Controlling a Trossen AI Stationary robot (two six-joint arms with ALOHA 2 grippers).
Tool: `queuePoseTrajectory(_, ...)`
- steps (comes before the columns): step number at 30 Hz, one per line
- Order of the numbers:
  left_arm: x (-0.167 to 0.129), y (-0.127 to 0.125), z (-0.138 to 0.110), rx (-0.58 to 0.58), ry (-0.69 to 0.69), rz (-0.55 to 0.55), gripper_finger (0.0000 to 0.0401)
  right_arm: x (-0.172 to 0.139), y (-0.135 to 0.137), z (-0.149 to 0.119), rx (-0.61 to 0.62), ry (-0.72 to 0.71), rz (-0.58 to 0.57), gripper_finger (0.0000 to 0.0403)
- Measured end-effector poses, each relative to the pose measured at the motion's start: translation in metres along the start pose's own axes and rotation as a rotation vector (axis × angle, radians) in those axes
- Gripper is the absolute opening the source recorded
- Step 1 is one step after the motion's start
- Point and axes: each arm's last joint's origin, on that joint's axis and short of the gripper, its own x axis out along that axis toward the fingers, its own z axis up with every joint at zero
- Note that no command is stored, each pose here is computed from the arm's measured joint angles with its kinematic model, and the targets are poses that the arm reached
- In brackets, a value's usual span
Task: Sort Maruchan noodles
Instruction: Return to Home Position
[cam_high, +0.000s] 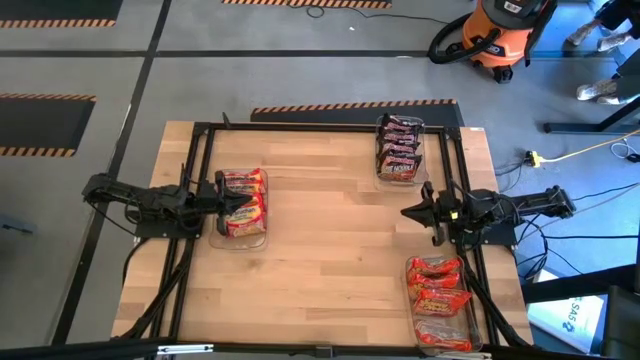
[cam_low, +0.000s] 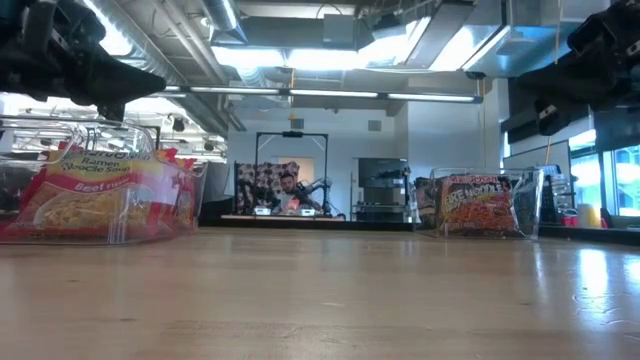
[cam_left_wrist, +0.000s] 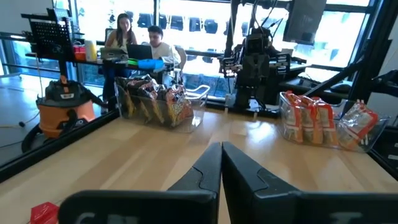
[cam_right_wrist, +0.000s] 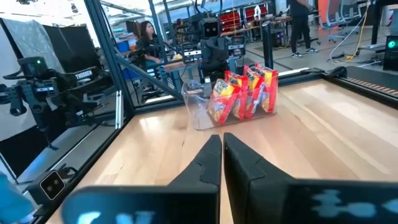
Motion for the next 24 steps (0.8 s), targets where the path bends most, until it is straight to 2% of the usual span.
queuePoseTrajectory(9,0.0,0.0,0.0,-0.002,0.0,0.0,0.0019,0.0,0.0,0.0,0.0,0.0,0.0,0.0003)
queuePoseTrajectory(24,0.0,0.0,0.0,-0.002,0.0,0.0,0.0003,0.0,0.0,-0.0001,0.0,0.0,0.001,0.0003)
